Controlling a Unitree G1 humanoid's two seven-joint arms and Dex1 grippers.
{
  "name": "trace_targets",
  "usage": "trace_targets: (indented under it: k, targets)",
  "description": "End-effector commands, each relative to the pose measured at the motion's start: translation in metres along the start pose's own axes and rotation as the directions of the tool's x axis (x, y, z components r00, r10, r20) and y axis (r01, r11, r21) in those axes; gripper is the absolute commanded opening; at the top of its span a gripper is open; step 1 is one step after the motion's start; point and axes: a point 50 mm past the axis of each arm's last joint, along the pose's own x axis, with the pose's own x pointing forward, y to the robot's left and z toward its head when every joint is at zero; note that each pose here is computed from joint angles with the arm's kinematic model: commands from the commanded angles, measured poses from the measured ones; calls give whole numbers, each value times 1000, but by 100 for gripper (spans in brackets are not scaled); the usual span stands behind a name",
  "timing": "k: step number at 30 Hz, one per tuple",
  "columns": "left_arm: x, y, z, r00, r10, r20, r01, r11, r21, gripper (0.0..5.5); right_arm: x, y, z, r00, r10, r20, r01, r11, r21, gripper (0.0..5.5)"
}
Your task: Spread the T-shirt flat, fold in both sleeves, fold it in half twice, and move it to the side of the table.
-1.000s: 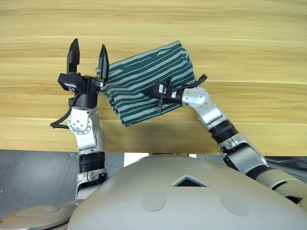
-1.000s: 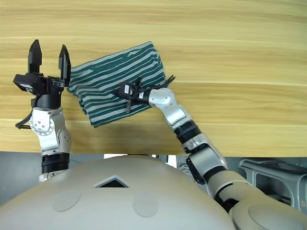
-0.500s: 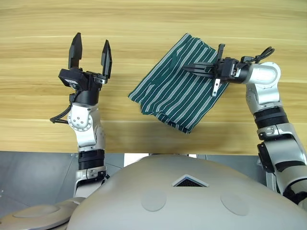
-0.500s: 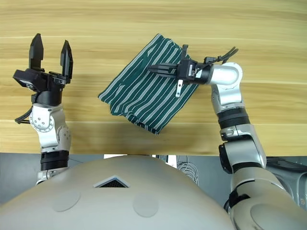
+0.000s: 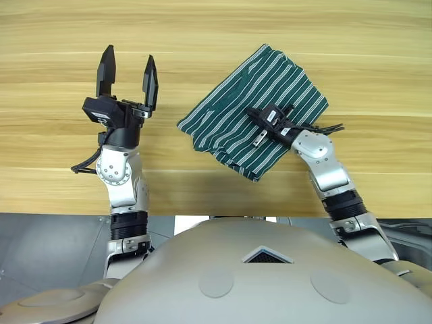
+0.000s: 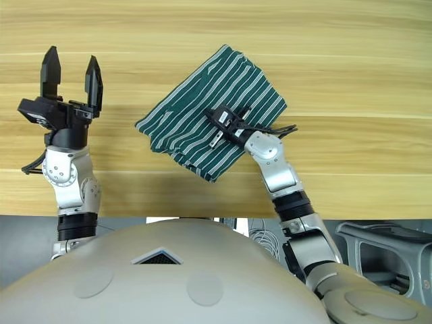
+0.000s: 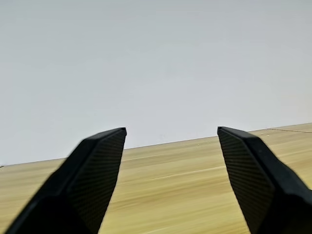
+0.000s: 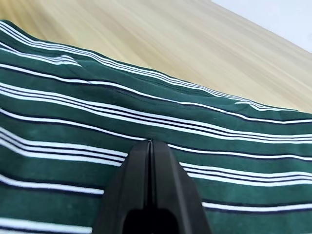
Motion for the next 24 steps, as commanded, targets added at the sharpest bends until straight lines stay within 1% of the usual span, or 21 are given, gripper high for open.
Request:
trace_targets:
  k: [1,3,4,8,13,15,17,19,20,22,24]
  targets:
    - [1,-1,5,1000,-4,18,4,1000,8,335,15,19,-34,979,85,-187,-78,996,45,4]
    - [2,-1,6,1000,-6,22,5,1000,9,335,21,26,-36,970,144,-195,-138,989,48,4]
    - [2,-1,7,1000,-7,23,7,1000,10,335,25,31,-34,963,196,-184,-194,981,29,4]
    - [5,-2,7,999,-20,25,20,1000,6,335,34,52,-19,904,419,-91,-427,898,-103,4]
    - [5,-2,7,999,-27,23,27,1000,-6,335,24,53,-7,757,653,22,-631,740,-235,4]
    - [5,-2,7,999,-30,22,30,1000,-10,335,14,44,-9,693,721,25,-681,665,-305,4]
    - [5,-3,6,999,-34,21,34,999,-16,335,4,26,-15,667,744,-38,-696,604,-389,4]
    - [6,-3,6,999,-36,21,36,999,-24,335,0,5,-15,680,729,-76,-670,576,-468,4]
    - [6,-4,5,999,-35,20,36,999,-26,335,3,-4,-10,698,713,-58,-640,587,-496,4]
    - [7,-5,4,999,-41,19,42,999,-32,335,9,-18,9,722,691,42,-572,629,-526,4]
    - [9,-6,3,998,-52,20,53,998,-37,335,10,-25,24,711,695,102,-532,628,-568,4]
